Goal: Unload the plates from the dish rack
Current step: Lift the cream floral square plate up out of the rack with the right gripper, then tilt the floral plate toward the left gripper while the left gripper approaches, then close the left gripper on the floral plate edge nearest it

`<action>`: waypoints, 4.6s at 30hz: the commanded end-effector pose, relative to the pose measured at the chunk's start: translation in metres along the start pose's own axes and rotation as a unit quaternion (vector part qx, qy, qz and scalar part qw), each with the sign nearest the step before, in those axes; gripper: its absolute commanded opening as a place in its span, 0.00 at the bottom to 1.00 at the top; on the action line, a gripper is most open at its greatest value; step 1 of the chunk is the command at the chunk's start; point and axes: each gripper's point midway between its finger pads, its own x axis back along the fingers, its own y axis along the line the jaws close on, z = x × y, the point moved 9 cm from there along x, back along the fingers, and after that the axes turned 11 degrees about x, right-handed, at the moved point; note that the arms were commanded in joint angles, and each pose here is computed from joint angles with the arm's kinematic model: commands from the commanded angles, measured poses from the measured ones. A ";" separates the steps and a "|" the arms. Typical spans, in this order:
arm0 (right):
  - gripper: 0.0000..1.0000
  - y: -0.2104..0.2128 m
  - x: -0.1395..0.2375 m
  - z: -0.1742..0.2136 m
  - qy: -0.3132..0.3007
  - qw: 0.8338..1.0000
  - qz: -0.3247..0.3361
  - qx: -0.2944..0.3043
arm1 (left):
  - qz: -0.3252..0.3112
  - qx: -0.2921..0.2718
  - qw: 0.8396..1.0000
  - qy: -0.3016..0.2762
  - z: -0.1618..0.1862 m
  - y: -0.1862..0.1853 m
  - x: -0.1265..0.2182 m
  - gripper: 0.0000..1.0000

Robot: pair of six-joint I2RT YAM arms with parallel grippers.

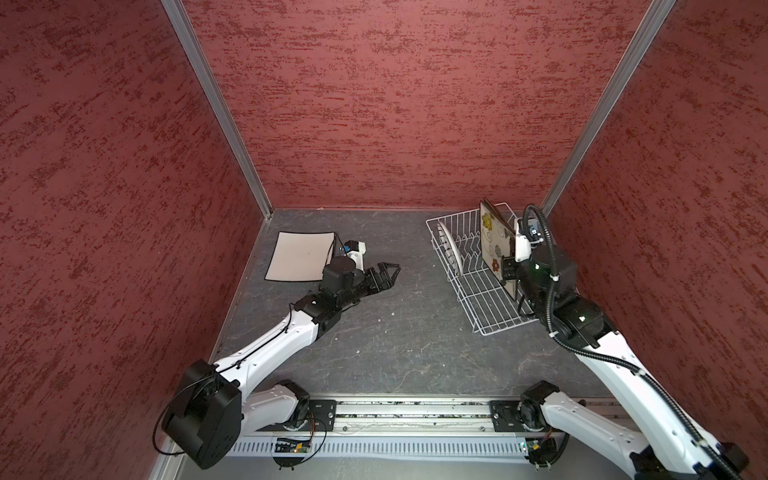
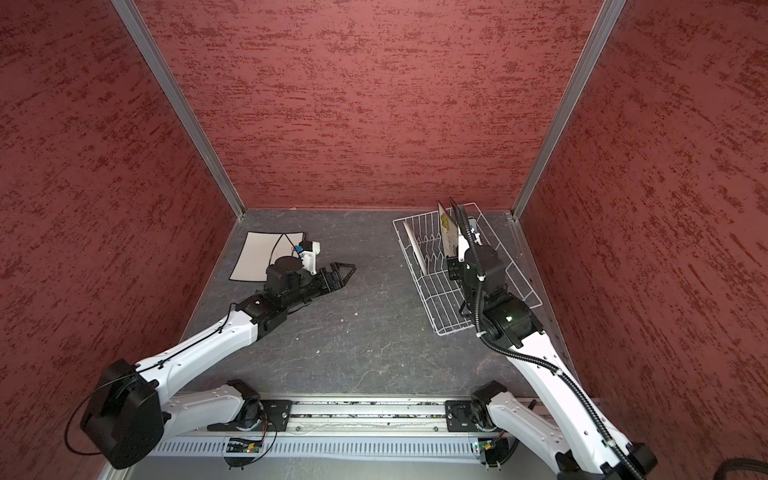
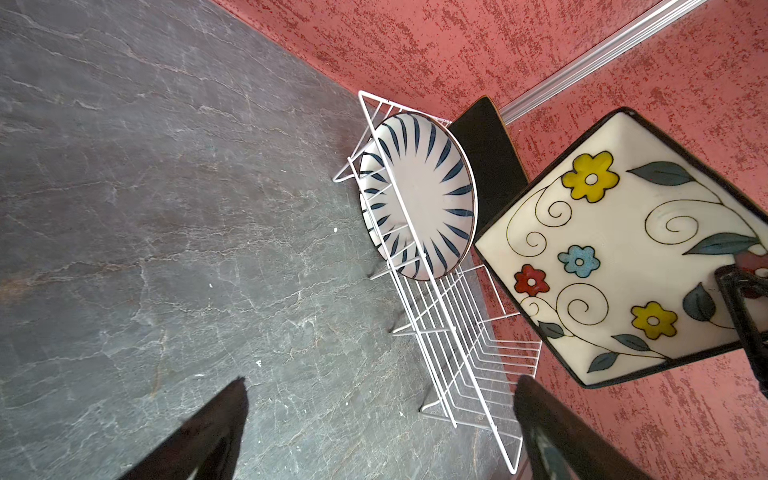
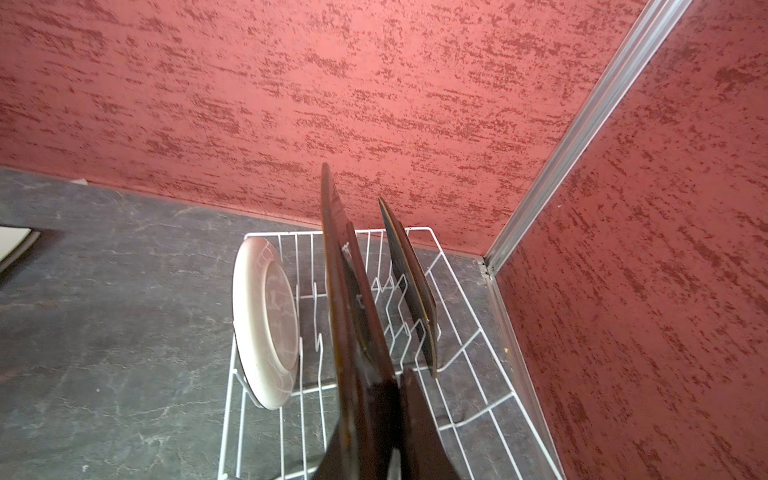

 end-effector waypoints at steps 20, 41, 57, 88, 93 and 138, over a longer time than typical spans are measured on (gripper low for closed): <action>0.00 -0.029 0.056 -0.065 -0.250 0.951 -0.048 -0.176 | 0.020 -0.004 1.000 -0.002 -0.004 -0.008 0.001 0.99; 0.00 0.002 0.033 -0.075 -0.284 0.902 -0.181 -0.271 | 0.033 -0.001 0.999 -0.019 -0.006 -0.007 0.013 0.99; 0.00 0.028 -0.003 -0.047 -0.329 0.818 -0.228 -0.414 | 0.030 0.047 0.995 -0.078 -0.025 0.016 0.054 1.00; 0.00 0.056 -0.044 0.032 -0.325 0.594 -0.285 -0.679 | 0.149 0.040 0.984 -0.092 -0.016 0.005 0.056 1.00; 0.00 0.056 -0.043 0.040 -0.327 0.580 -0.282 -0.691 | 0.183 0.046 0.976 -0.105 -0.016 0.002 0.055 1.00; 0.00 0.047 -0.026 0.044 -0.317 0.567 -0.284 -0.705 | 0.368 0.055 0.922 -0.109 0.005 -0.047 -0.017 0.95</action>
